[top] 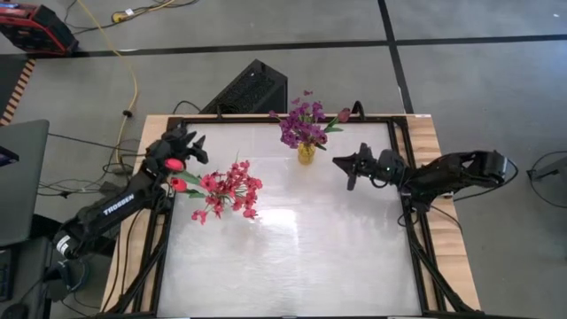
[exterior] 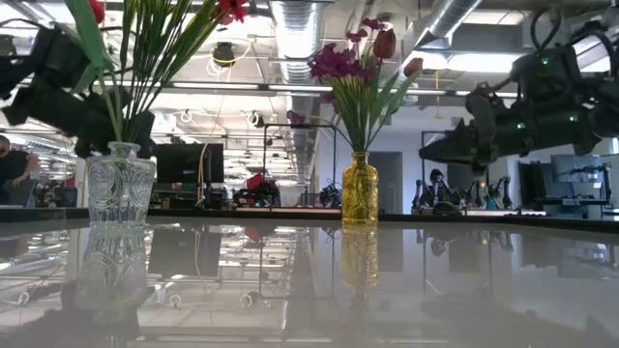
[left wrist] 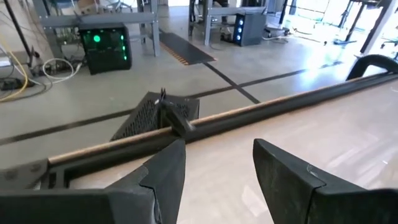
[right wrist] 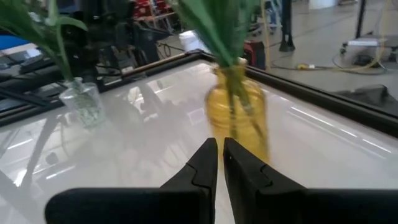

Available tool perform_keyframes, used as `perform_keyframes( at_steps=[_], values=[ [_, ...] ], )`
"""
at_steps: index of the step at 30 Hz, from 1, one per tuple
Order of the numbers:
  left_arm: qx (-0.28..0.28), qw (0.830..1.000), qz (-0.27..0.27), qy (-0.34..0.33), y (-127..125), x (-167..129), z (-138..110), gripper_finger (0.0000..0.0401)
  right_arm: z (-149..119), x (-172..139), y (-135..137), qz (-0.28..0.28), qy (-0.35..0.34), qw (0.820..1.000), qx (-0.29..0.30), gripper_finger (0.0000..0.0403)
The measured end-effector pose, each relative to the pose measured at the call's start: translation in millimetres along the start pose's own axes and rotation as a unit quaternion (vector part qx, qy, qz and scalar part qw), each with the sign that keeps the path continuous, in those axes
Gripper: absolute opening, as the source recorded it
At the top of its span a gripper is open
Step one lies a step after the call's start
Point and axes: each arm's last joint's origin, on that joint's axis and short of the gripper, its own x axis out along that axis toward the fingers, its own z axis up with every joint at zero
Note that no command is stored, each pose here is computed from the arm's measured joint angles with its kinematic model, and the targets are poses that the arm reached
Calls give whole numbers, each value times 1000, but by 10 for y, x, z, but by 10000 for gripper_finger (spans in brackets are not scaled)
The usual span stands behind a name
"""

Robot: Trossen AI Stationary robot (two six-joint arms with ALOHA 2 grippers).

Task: Sort flowers into vase by color
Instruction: Return to Home Position

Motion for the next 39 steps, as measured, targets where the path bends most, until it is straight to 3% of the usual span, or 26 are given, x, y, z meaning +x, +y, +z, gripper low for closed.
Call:
perform_keyframes(
  at_steps=[11,19,29,39],
  values=[
    [6,1000,-14,-9,1,-35,-47,172,74,-168,-252,-26,-23,999,21,56],
    [6,1000,-9,-18,20,-179,-53,130,143,-352,-373,-63,-1,998,15,40],
    [-9,998,-54,-33,-3,-239,-33,96,112,-531,-339,-79,44,996,-4,28],
    [-15,998,-62,-27,-23,-236,-41,87,74,-661,-303,-106,65,992,-6,21]
  ],
)
